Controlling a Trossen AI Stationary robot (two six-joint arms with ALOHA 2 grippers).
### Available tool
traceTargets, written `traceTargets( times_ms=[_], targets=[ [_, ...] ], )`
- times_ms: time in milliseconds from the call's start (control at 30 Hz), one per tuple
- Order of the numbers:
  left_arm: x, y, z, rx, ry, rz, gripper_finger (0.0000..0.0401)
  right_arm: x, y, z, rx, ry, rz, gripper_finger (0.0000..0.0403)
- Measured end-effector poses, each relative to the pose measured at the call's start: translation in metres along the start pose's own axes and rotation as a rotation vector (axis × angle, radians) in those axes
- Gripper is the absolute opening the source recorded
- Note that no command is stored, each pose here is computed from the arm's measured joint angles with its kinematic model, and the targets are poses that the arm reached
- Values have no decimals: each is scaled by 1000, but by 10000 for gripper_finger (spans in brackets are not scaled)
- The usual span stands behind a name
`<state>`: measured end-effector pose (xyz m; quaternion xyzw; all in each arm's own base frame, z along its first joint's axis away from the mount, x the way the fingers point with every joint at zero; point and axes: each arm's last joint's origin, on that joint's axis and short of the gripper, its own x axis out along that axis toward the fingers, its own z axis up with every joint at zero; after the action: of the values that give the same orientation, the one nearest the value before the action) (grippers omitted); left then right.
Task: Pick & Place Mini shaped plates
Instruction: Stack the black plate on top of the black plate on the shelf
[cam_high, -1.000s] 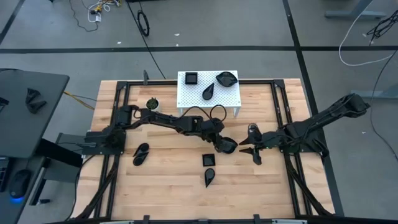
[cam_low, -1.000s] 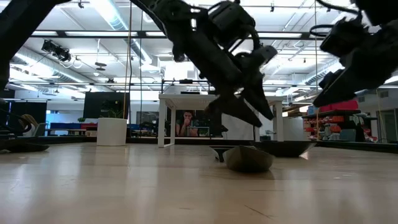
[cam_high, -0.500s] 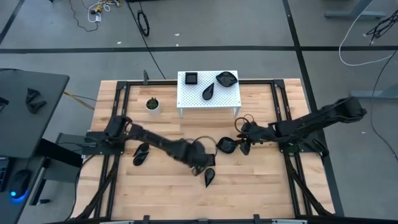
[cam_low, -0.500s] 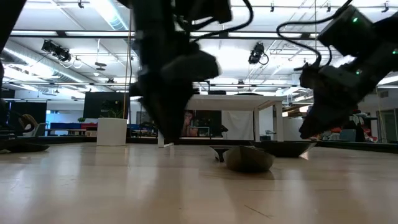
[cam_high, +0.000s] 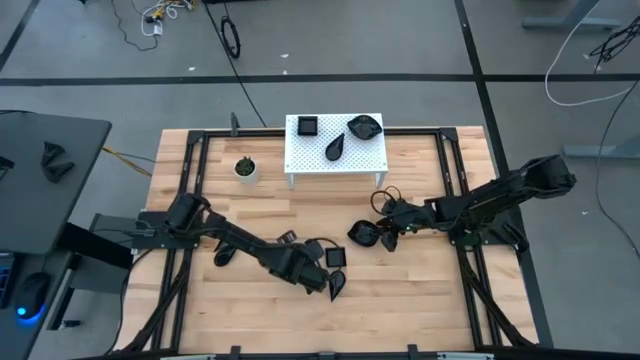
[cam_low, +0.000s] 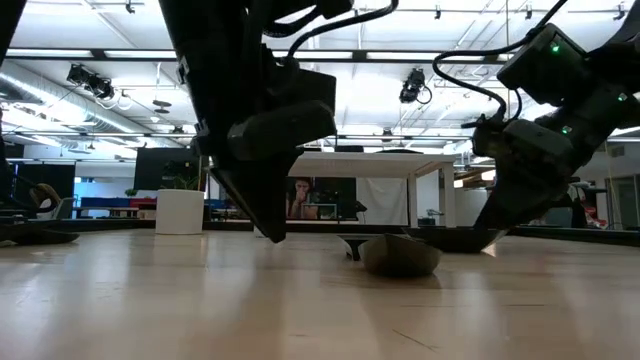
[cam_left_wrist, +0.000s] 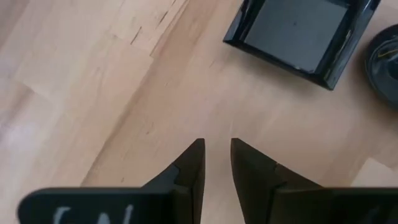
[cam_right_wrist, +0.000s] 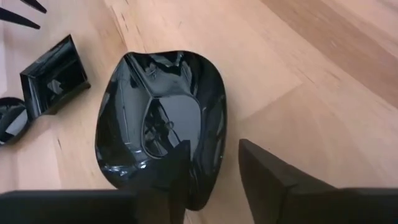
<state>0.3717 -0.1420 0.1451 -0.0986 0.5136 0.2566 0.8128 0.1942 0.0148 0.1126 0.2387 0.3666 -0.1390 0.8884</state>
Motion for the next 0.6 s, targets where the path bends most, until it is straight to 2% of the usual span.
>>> traceTargets(
  times_ms=[333, 600],
  targets=[
    [0, -1, 1, 11, -20, -4, 80, 1, 5, 7, -37, -73, 47, 15],
    [0, -1, 2, 8, -26, -7, 80, -10, 22, 27, -82, -151, 111, 3]
  ],
)
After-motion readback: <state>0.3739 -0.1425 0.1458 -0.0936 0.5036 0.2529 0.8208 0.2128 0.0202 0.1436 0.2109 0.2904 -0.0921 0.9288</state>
